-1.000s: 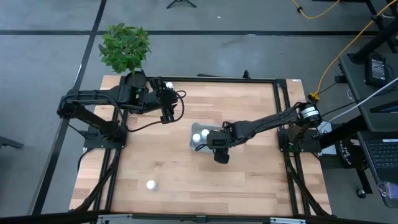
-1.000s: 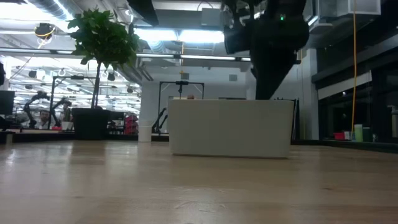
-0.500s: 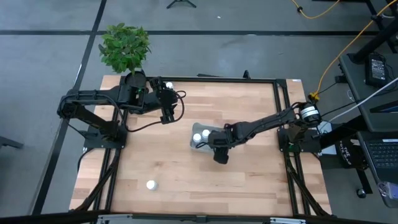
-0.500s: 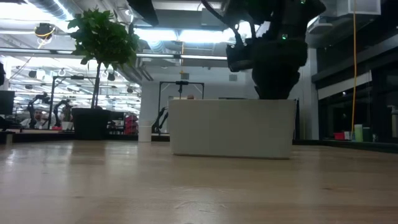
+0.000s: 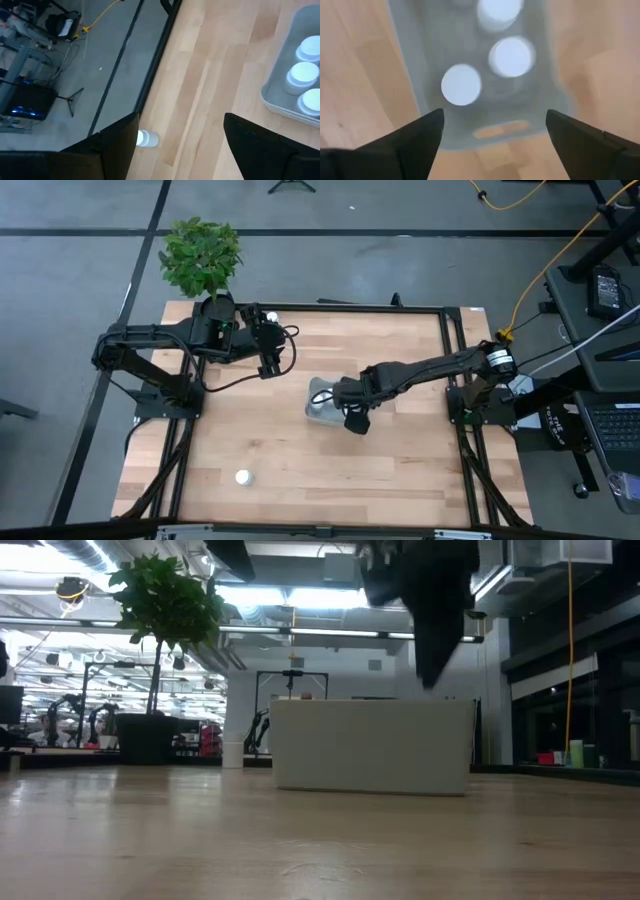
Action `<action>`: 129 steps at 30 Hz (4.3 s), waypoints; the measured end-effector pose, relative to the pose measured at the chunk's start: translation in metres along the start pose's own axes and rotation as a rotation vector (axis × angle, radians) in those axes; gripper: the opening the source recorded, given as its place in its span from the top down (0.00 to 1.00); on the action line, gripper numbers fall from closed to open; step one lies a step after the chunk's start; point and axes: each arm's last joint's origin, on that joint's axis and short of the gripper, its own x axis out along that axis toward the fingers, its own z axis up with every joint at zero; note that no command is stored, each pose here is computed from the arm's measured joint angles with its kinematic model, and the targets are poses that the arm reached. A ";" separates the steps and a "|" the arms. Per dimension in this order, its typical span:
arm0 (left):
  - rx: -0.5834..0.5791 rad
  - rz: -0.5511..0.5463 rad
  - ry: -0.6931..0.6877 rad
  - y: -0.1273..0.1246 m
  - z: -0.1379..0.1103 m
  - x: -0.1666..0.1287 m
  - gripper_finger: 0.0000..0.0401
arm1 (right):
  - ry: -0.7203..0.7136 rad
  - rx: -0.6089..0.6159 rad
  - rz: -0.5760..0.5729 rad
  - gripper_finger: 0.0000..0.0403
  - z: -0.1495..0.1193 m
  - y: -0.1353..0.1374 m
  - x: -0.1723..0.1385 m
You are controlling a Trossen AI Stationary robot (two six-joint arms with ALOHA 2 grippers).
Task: Pick and place pill bottles into a basket
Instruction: Put the top white pill bottle into the gray bin
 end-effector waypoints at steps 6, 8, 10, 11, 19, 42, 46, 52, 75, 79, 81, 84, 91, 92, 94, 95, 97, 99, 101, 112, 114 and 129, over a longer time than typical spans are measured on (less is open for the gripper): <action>0.042 0.099 0.068 0.014 -0.006 0.006 0.29 | -0.210 0.032 -0.128 0.16 -0.006 -0.014 -0.087; 0.023 0.093 0.112 0.026 -0.009 0.014 0.29 | -0.356 0.071 -0.180 0.17 -0.016 -0.022 -0.121; -0.018 0.049 0.151 0.041 -0.013 0.023 0.28 | -0.501 0.130 -0.212 0.17 -0.029 -0.031 -0.153; -0.043 0.022 0.165 0.050 -0.015 0.028 0.28 | -0.560 0.155 -0.221 0.17 -0.036 -0.035 -0.166; -0.191 -0.082 0.098 0.122 -0.026 0.066 0.19 | -0.776 0.243 -0.228 0.17 -0.079 -0.059 -0.215; -0.344 -0.279 0.475 0.144 -0.084 0.237 0.01 | -0.714 0.092 -0.348 0.17 -0.068 -0.050 -0.201; -0.357 -0.281 0.509 0.142 -0.090 0.247 0.02 | -0.715 0.092 -0.347 0.17 -0.068 -0.050 -0.201; -0.376 -0.284 0.554 0.137 -0.107 0.255 0.02 | -0.714 0.090 -0.348 0.17 -0.068 -0.050 -0.201; -0.398 -0.324 0.546 0.128 -0.120 0.262 0.31 | -0.707 0.089 -0.351 0.17 -0.068 -0.051 -0.201; -0.400 -0.325 0.548 0.128 -0.120 0.262 0.39 | -0.707 0.088 -0.350 0.17 -0.069 -0.051 -0.201; -0.401 -0.324 0.548 0.128 -0.120 0.262 0.44 | -0.707 0.088 -0.350 0.17 -0.069 -0.051 -0.201; -0.401 -0.324 0.548 0.128 -0.120 0.262 0.53 | -0.707 0.088 -0.350 0.17 -0.069 -0.051 -0.201; -0.395 -0.333 0.543 0.127 -0.120 0.261 0.63 | -0.710 0.090 -0.348 0.17 -0.068 -0.051 -0.201; -0.398 -0.342 0.540 0.127 -0.119 0.261 0.63 | -0.710 0.090 -0.348 0.17 -0.068 -0.051 -0.201; -0.394 -0.354 0.539 0.125 -0.118 0.261 0.63 | -0.710 0.090 -0.348 0.17 -0.068 -0.051 -0.201; -0.389 -0.358 0.541 0.123 -0.117 0.260 0.63 | -0.710 0.090 -0.348 0.17 -0.068 -0.051 -0.201; -0.368 -0.385 0.551 0.117 -0.113 0.256 0.63 | -0.709 0.088 -0.349 0.17 -0.068 -0.051 -0.201; -0.344 -0.413 0.552 0.109 -0.106 0.250 0.63 | -0.707 0.084 -0.351 0.17 -0.069 -0.051 -0.201; -0.312 -0.432 0.544 0.102 -0.094 0.240 0.63 | -0.701 0.078 -0.356 0.17 -0.069 -0.051 -0.200; -0.135 -0.514 0.192 0.052 0.015 0.131 0.63 | -0.681 0.046 -0.378 0.17 -0.071 -0.052 -0.200; -0.117 -0.560 0.110 0.041 0.030 0.106 0.63 | -0.681 0.045 -0.378 0.17 -0.071 -0.052 -0.200; 0.136 -0.792 -0.050 -0.061 0.064 0.022 0.63 | -0.698 0.062 -0.364 0.17 -0.069 -0.051 -0.200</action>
